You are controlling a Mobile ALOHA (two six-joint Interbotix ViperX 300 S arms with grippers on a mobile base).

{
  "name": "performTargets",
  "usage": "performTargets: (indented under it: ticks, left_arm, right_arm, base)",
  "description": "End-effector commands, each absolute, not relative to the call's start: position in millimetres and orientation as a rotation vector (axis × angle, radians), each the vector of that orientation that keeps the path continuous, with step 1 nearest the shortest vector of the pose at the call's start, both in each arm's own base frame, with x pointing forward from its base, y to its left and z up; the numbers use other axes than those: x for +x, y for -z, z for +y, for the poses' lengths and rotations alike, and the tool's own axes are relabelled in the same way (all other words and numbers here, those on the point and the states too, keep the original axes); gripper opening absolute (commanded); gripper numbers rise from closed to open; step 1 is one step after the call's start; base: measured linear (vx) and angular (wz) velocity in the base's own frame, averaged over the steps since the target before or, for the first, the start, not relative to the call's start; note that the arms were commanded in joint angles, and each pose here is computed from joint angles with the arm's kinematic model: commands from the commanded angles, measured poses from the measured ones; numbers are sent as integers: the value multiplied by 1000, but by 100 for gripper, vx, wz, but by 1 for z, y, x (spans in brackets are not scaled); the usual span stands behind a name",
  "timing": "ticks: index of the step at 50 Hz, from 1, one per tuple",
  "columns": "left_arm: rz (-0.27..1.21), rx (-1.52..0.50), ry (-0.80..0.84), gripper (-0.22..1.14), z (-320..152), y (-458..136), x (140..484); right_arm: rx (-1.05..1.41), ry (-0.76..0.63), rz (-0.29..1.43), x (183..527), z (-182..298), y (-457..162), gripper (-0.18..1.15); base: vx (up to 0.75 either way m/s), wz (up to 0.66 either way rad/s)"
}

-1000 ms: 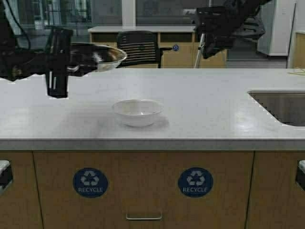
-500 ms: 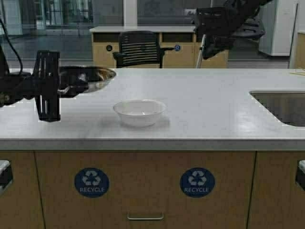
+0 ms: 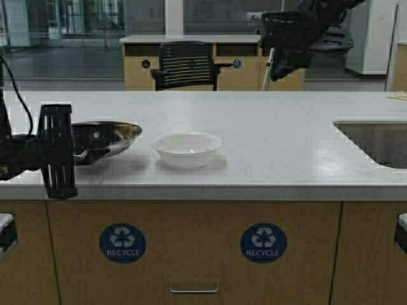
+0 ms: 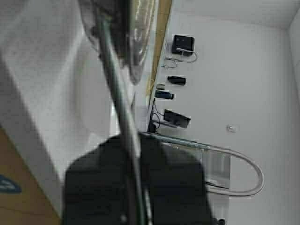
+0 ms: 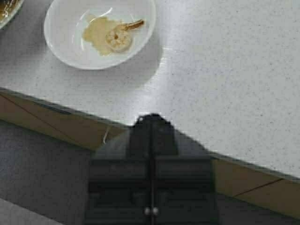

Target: Add oil to the pan and cook the shrimp and serve it

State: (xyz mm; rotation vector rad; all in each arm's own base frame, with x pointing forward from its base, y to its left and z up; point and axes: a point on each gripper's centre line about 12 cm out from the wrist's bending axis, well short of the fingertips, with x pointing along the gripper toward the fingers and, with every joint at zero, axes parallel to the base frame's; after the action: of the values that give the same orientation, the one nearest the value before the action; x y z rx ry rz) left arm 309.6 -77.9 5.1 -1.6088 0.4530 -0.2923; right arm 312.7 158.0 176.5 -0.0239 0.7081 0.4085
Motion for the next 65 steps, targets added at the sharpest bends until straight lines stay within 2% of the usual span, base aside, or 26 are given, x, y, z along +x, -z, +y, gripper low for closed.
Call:
performTargets:
  ticks: [1,35,43,49,61,63,65]
  left_arm:
    - [387,-1601,348,4,-78,-13,320]
    - [434,-1610,352,4,-82,18,330]
    - [428,-1603,360,8,-83,18,333]
    - [424,-1602,369,26,-83,19,336]
    - [421,-1598,372,101,-84,21,339]
    - [421,-1597,370,106,-83,22,338]
    - [423,-1597,372,106,-84,22,338]
  right_arm:
    - [-17,-411,680,316,160,-184,5]
    - [-20,-409,695,316,160,-179,5]
    - [-21,-411,696,316,161,-179,5]
    - [-22,-411,696,317,161,-180,5]
    - [-20,-411,695,317,161,-181,5]
    - [-20,-411,695,317,161,-181,5]
    - [-18,-410,695,317,161,-181,5]
  base:
    - [0,0]
    - [0,0]
    - [0,0]
    - [0,0]
    - [0,0]
    - [0,0]
    - [0,0]
